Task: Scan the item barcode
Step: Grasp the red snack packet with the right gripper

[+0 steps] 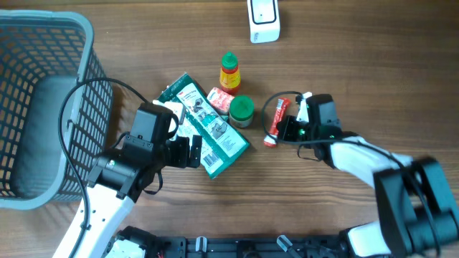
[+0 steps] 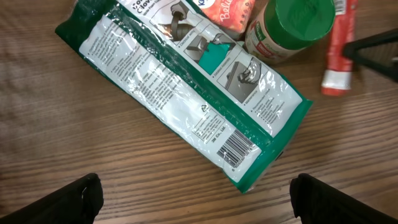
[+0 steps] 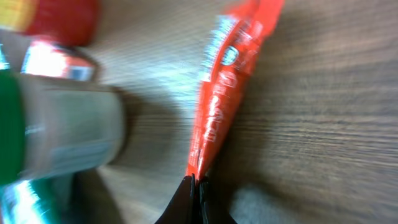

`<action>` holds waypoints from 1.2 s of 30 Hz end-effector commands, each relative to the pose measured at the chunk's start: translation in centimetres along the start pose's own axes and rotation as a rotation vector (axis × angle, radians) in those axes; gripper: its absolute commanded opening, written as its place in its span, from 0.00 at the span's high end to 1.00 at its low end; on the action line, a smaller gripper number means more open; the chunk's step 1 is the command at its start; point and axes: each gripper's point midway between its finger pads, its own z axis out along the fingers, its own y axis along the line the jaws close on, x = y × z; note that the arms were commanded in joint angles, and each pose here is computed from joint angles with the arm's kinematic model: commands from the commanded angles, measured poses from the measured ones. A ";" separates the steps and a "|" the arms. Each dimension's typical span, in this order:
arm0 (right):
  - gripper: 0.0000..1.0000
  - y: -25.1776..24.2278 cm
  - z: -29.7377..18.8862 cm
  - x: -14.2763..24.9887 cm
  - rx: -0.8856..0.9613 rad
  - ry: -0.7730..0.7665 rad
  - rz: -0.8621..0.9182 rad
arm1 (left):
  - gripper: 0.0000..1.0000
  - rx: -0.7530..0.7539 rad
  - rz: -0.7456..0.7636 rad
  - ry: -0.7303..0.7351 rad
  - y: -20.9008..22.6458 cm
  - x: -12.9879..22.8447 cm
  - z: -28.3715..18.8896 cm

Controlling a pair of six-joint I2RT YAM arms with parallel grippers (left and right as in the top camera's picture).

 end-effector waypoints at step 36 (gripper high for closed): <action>0.10 -2.4 -2.4 2.1 0.158 0.070 -0.168 | 0.00 0.011 0.014 0.008 -0.1 0.2 0.2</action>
